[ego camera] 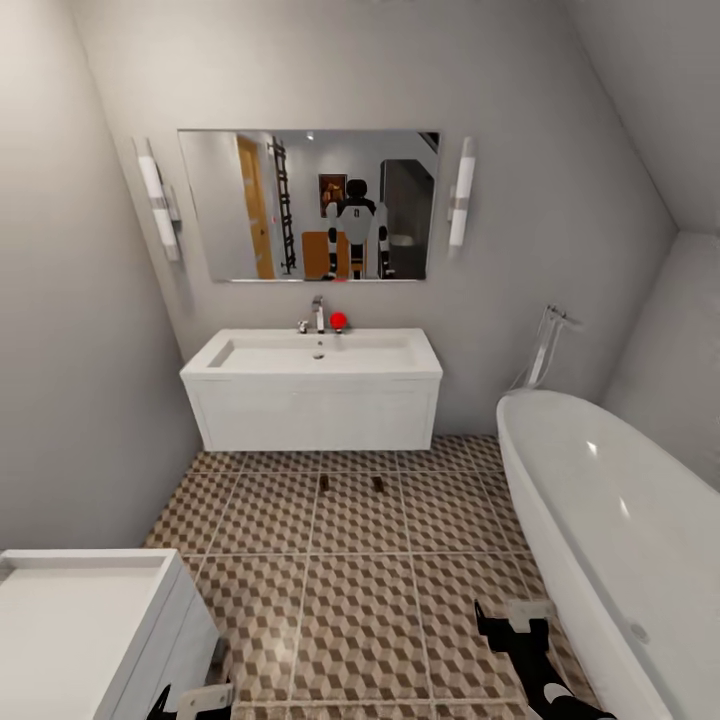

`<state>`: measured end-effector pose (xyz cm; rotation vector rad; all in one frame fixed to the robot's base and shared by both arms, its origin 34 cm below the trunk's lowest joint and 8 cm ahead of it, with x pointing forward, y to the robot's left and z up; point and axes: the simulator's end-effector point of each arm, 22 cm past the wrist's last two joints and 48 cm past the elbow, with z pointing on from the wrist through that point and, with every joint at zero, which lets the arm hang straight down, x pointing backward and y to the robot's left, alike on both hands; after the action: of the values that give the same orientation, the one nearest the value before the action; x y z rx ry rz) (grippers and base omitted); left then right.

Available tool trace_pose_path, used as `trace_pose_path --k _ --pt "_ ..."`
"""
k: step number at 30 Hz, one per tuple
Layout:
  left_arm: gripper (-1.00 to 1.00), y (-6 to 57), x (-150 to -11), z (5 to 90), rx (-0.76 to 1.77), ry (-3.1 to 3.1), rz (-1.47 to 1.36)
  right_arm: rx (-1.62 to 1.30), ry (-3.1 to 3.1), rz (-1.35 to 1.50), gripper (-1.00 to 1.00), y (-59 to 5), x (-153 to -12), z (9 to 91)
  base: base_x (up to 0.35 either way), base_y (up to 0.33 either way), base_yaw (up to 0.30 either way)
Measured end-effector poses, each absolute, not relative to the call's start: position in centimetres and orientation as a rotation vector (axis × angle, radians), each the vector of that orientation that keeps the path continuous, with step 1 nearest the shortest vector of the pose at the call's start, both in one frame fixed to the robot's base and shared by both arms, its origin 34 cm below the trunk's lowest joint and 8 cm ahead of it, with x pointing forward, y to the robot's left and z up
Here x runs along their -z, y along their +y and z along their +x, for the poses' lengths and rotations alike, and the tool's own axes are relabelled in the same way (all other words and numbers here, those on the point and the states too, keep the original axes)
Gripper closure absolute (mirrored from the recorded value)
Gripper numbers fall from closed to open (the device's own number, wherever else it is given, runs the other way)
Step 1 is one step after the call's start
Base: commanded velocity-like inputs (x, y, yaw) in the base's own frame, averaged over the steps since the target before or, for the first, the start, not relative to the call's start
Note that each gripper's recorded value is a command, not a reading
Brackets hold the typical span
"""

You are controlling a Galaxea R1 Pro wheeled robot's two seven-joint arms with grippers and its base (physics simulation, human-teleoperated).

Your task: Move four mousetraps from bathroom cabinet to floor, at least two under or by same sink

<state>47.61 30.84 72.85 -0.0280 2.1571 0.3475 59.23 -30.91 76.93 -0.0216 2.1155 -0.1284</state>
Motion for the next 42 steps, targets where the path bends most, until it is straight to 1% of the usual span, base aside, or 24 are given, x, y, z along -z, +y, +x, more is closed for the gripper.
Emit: trace_pose_path --k 21,28,42 --pt "-1.00 30.77 -72.84 47.58 -0.346 2.158 -0.028 0.126 2.114 -0.024 -1.00 -30.82 -76.95 59.25 -0.327 0.000 0.002" --pt "-1.00 30.73 -72.86 47.56 -0.346 2.157 -0.028 0.126 2.114 -0.023 -1.00 -30.78 -76.99 59.23 -0.084 0.000 0.151" --pt "-1.00 30.63 -72.85 47.55 -0.344 2.158 -0.029 0.126 2.115 -0.024 -1.00 -30.77 -76.97 59.21 -0.006 0.000 0.214"
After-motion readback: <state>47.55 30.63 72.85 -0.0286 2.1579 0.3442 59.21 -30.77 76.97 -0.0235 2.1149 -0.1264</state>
